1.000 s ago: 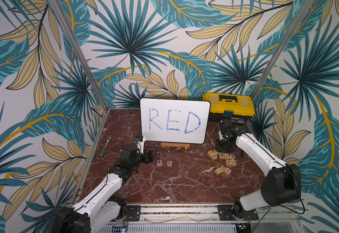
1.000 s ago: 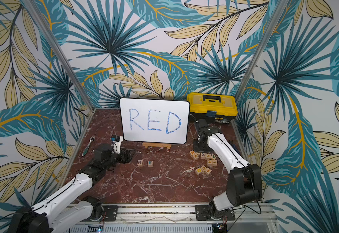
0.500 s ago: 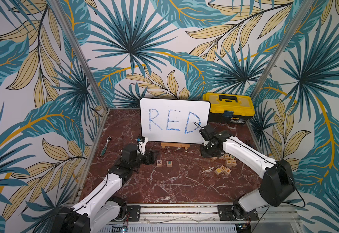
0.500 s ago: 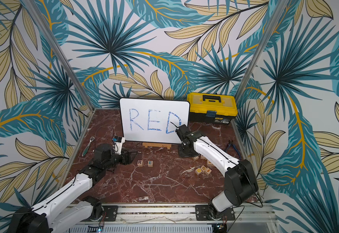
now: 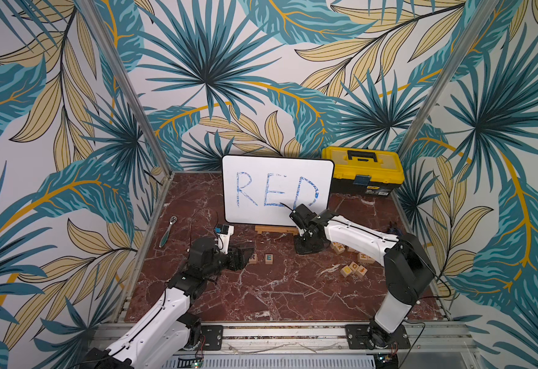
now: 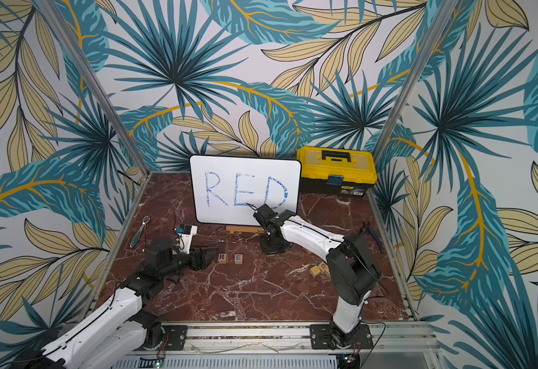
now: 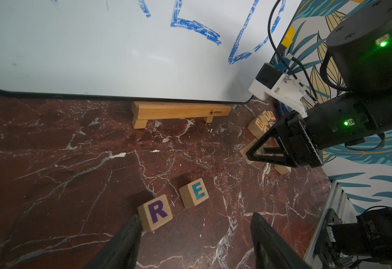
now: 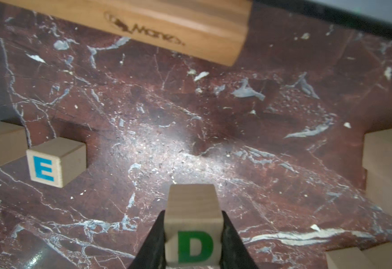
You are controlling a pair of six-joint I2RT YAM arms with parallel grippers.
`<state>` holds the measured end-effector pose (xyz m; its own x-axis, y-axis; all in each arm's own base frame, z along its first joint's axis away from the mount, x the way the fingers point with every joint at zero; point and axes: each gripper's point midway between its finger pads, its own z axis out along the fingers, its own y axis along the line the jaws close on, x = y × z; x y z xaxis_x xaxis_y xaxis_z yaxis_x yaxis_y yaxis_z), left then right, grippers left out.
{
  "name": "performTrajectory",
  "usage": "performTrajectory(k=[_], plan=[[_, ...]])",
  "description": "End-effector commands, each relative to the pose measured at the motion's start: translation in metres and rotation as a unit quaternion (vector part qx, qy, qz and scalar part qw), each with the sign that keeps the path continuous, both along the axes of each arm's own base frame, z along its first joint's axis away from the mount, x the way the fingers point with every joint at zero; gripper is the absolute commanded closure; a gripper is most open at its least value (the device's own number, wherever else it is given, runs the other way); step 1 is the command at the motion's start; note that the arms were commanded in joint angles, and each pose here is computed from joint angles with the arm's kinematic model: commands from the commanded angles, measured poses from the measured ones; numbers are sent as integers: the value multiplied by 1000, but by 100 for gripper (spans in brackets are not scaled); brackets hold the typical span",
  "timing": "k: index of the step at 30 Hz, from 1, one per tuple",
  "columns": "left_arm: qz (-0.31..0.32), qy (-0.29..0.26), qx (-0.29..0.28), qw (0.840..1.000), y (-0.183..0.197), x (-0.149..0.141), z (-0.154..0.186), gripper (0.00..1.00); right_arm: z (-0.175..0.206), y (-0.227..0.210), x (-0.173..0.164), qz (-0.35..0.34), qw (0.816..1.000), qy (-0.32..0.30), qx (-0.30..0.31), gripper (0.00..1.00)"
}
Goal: Assemble the uppercase word "red" with letter blocks
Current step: Place the letter block at the center of the board.
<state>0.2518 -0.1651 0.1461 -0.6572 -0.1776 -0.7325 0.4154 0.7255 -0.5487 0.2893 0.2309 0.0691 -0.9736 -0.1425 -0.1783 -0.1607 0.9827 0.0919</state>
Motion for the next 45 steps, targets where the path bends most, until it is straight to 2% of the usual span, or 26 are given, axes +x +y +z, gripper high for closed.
performTrajectory(k=[1,8,45], plan=[[-5,-1,-5,1000,-1,-3,-2,25,-5,18,0,-19,1000,3,11,72],[-7,-2,-2,1000,-2,-2,-2,25,-14,26,-6,-18,999,14,-26,71],[-5,-3,-1,1000,-1,-3,-4,25,-36,48,-18,-42,997,43,-57,69]])
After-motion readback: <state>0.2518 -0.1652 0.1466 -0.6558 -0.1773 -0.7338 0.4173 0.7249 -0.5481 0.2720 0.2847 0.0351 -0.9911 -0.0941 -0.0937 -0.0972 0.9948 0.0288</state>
